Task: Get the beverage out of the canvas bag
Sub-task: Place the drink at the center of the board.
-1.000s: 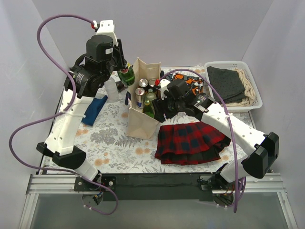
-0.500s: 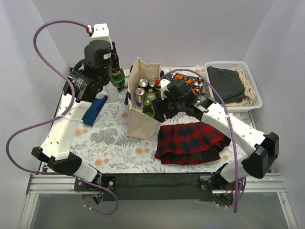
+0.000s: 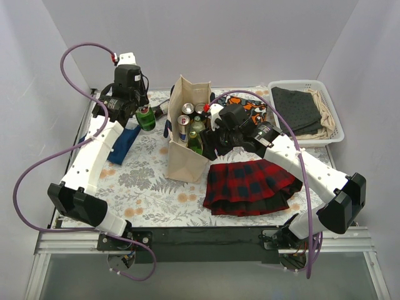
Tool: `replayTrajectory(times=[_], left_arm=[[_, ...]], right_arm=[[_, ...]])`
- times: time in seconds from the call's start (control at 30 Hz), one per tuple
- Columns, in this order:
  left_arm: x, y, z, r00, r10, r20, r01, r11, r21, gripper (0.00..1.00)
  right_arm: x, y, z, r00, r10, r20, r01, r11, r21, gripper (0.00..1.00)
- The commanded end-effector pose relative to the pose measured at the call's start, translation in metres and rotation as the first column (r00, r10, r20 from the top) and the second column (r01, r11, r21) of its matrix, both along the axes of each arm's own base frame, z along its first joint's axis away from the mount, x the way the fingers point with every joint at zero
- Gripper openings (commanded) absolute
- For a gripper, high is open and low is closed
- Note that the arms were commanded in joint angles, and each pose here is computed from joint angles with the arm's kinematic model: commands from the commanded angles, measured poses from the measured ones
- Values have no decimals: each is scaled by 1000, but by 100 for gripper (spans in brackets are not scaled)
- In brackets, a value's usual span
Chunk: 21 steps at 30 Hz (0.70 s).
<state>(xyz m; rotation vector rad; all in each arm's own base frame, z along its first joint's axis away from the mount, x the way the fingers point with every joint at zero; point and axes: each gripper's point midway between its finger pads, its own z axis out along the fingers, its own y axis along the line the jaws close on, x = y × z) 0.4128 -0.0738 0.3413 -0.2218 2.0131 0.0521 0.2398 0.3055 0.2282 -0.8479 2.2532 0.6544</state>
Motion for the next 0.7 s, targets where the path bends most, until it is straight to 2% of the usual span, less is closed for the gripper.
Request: replayTrajectory(times=[0.0,0.67], left_arm=[[13,-14,61,969,-22,247,56,990,-130,0],[54,-27,-13,978,-31,204,58,990,-131,0]], right_arm=[[-3,-1,19,1000,7,26,-8,1000,24,70],[-2,-2,16,1000,2,26,-2,1000,11,70]])
